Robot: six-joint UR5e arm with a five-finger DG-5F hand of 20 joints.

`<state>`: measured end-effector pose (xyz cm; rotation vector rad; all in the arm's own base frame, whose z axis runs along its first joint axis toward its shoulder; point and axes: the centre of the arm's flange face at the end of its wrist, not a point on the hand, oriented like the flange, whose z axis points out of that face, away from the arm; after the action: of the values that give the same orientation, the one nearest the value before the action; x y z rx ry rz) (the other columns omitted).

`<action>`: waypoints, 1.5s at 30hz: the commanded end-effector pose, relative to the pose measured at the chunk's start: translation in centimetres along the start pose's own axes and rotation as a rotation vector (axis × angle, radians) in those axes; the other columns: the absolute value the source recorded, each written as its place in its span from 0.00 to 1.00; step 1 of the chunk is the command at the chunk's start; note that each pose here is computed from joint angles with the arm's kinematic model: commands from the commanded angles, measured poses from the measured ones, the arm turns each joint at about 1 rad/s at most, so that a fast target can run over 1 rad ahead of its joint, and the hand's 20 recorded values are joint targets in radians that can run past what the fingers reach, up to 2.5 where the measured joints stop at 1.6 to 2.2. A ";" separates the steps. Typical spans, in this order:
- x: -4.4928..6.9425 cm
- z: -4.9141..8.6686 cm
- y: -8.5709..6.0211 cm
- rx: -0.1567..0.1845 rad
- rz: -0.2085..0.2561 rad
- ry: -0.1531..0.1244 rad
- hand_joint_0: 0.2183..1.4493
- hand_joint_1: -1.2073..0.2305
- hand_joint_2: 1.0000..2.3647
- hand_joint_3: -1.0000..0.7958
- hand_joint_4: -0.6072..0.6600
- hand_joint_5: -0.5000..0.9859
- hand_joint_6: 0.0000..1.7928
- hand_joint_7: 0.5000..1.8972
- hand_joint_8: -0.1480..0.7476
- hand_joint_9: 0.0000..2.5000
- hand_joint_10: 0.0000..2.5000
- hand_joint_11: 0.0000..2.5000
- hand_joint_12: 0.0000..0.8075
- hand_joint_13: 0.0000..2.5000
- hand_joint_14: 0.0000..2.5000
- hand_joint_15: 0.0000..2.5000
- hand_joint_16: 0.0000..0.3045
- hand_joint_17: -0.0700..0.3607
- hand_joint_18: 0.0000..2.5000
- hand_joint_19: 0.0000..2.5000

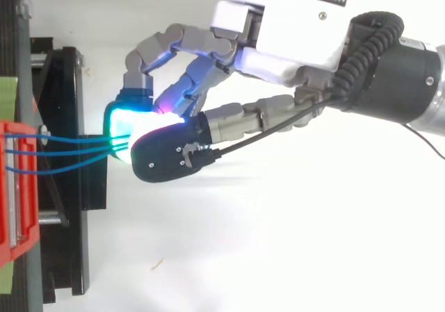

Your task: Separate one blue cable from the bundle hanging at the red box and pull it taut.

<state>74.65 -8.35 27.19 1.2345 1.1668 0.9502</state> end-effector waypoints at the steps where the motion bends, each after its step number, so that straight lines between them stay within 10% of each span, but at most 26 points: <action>1: 0.1 0.0 0.0 -0.001 0.000 -0.001 0.32 0.29 0.01 0.47 0.57 0.23 0.51 0.35 0.57 0.36 0.01 0.29 0.50 0.33 0.00 0.14 0.16 0.42 0.34 0.24; 22: 0.7 -0.4 -1.6 -0.012 0.026 -0.022 0.45 0.18 0.00 0.28 0.56 0.22 0.52 0.36 0.51 0.35 0.01 0.31 0.44 0.31 0.01 0.15 0.14 0.38 0.33 0.23; 29: 0.8 -0.4 -1.5 -0.015 0.026 -0.021 0.25 0.37 0.00 0.28 0.59 0.23 0.50 0.36 0.53 0.38 0.01 0.30 0.46 0.33 0.01 0.15 0.15 0.39 0.34 0.25; 34: 0.8 -0.4 -1.5 -0.015 0.026 -0.021 0.31 0.45 0.00 0.28 0.58 0.24 0.49 0.41 0.53 0.39 0.01 0.30 0.44 0.33 0.01 0.16 0.14 0.38 0.34 0.26; 45: 1.1 -0.4 -1.5 -0.016 0.028 -0.016 0.36 0.22 0.01 0.48 0.46 0.24 0.52 0.47 0.54 0.38 0.01 0.31 0.46 0.33 0.01 0.16 0.15 0.40 0.35 0.25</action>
<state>74.32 -7.44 25.59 1.2461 1.1298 0.9655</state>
